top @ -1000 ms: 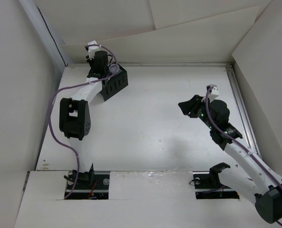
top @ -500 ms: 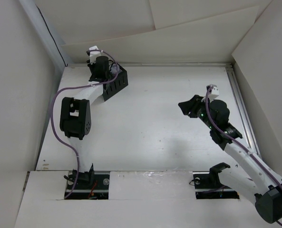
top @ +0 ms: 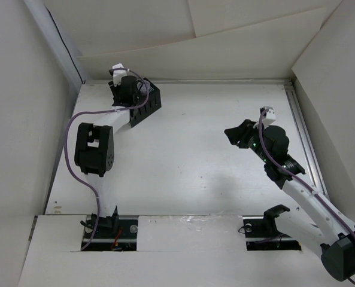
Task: Sort the stationery into containers
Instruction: Place the stationery in the storage box, then reset both arms
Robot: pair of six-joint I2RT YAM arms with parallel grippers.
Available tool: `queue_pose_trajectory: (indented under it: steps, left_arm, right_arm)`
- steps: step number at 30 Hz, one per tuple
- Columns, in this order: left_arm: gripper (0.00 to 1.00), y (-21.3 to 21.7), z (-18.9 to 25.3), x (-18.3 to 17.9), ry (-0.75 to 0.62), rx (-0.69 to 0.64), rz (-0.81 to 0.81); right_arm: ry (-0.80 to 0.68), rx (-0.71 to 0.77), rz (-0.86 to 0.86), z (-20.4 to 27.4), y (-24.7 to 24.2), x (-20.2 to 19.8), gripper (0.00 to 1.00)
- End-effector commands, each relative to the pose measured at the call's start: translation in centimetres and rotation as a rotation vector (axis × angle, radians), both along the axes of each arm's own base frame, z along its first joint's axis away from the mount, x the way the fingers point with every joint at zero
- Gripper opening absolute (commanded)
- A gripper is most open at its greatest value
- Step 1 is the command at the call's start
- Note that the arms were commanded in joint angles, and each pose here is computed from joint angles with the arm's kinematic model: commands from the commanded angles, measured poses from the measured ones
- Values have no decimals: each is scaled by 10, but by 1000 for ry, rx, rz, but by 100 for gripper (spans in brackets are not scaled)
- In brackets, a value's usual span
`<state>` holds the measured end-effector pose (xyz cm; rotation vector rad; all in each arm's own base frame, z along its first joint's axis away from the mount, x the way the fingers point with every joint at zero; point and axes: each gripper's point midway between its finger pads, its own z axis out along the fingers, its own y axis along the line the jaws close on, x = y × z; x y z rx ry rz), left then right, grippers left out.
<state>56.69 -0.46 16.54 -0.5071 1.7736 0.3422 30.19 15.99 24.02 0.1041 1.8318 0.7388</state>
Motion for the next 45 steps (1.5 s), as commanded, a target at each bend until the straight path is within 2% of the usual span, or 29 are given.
queue_pose_trajectory:
  steps: [1,3,6,8,9,10,12,13,14,17,18,19,20,24,25,28,29,31,33,34,41,43,45]
  left_arm:
    - [31,0,55,-5,-134,-30,16]
    - [31,0,55,-5,-134,-30,16]
    - [37,-4,66,-10,-146,-40,18]
    - [44,-9,79,-14,-170,-46,7]
    - [52,-8,86,-15,-184,-49,7]
    - [55,-13,105,-21,-219,-58,-3]
    - [65,-19,121,-27,-252,-80,-27]
    - [76,-23,140,-33,-292,-113,-51]
    - [100,-25,145,-36,-307,-129,-64]
    - [100,-29,174,-51,-366,-194,-94]
    - [100,-28,169,-57,-354,-210,-89]
    - [100,-27,172,-63,-363,-230,-86]
    - [100,-30,186,-71,-395,-257,-110]
    - [100,-43,182,-95,-367,-338,-193]
    - [100,-45,162,-102,-326,-355,-198]
    - [100,-51,162,-130,-340,-414,-256]
    - [100,-51,144,-139,-310,-425,-258]
    - [100,-51,154,-161,-351,-463,-284]
    - [100,-52,142,-177,-340,-478,-300]
    - [100,-50,155,-187,-384,-504,-304]
    - [100,-49,125,-211,-287,-523,-312]
    - [100,-46,105,-217,-237,-522,-282]
    - [100,-41,103,-222,-251,-526,-262]
  right_arm:
    - [-64,27,2,19,0,2,47]
    - [-64,27,2,19,0,2,47]
    - [-64,27,2,19,0,2,47]
    - [-64,28,13,19,2,1,47]
    - [-64,28,13,19,2,1,47]
    - [-63,30,22,19,3,0,47]
    - [-63,31,31,19,4,0,47]
    - [-63,31,31,19,4,0,47]
    - [-71,34,31,22,4,-2,47]
    - [-81,40,40,26,4,-4,50]
    - [-81,40,40,26,4,-4,52]
    - [-81,40,40,26,4,-4,61]
    - [-80,41,50,26,6,-5,100]
    - [-59,36,61,21,9,-3,100]
    - [-58,35,61,22,10,-1,100]
    - [-58,35,61,22,10,-1,100]
    - [-58,35,61,22,10,-1,100]
    - [-62,27,72,22,12,-3,100]
    - [-51,22,63,18,11,0,100]
    - [-51,22,63,20,12,2,100]
    - [-52,20,61,20,13,1,100]
    - [-51,22,70,20,15,0,100]
    - [-51,22,70,20,15,0,100]
